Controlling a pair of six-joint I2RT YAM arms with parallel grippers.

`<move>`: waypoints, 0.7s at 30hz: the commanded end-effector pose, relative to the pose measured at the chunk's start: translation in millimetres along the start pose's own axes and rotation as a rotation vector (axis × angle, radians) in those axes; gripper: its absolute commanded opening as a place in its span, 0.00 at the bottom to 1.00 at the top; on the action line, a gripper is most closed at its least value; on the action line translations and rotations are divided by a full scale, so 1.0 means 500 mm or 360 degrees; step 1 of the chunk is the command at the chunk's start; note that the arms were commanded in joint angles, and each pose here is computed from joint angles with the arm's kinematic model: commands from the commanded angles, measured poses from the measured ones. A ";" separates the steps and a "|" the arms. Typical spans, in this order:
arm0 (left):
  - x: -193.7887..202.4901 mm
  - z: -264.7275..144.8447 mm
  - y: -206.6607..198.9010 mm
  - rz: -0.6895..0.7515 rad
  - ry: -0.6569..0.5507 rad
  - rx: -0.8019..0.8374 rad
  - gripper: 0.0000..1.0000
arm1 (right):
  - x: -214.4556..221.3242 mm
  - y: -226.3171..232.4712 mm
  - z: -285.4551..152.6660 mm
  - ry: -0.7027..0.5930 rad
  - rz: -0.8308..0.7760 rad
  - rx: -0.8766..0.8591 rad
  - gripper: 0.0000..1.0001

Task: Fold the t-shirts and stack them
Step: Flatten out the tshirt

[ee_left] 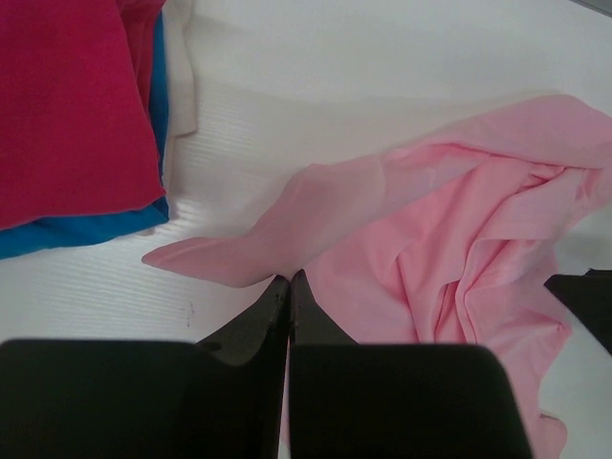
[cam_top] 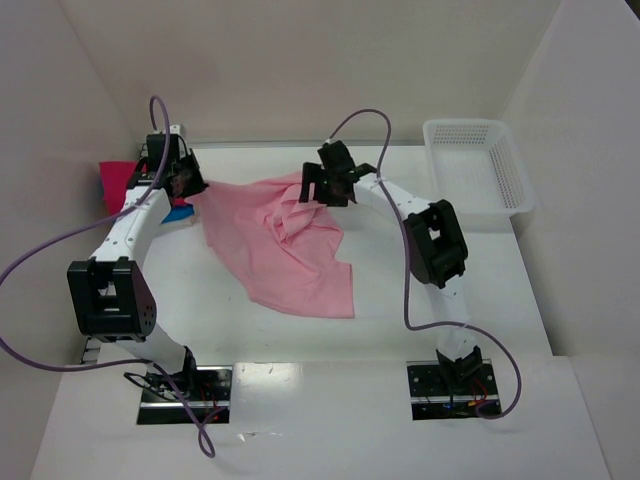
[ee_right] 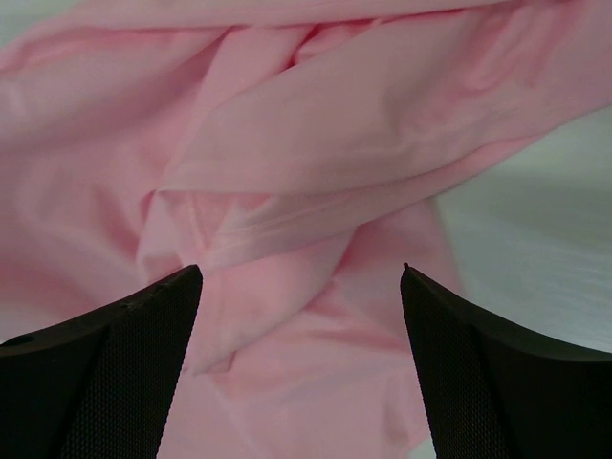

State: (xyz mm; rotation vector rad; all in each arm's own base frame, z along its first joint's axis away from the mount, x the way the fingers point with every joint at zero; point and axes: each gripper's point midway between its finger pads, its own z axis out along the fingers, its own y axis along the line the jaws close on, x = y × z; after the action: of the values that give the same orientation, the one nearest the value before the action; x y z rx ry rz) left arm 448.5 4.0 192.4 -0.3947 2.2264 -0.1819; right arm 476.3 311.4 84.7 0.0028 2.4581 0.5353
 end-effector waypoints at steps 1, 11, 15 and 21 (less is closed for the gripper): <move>-0.019 -0.014 -0.008 0.0031 -0.0067 0.0059 0.00 | -0.009 0.120 -0.025 -0.0073 -0.0015 -0.0216 0.89; -0.006 -0.013 -0.005 0.0022 -0.0047 0.0084 0.00 | 0.028 0.126 0.031 -0.0020 -0.0041 -0.0158 0.83; -0.006 -0.013 -0.005 0.0022 -0.0047 0.0084 0.00 | 0.011 0.126 0.054 -0.0039 -0.0076 -0.0122 0.70; -0.013 -0.013 -0.002 0.0014 -0.0061 0.0092 0.00 | 0.000 0.114 0.086 -0.0027 -0.0132 -0.0031 0.26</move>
State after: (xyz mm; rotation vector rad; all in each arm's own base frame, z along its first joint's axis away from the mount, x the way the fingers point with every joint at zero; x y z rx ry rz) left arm 443.3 2.0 179.5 -0.3919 2.2512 -0.2219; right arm 473.6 379.9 57.8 -0.0928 2.4737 0.5804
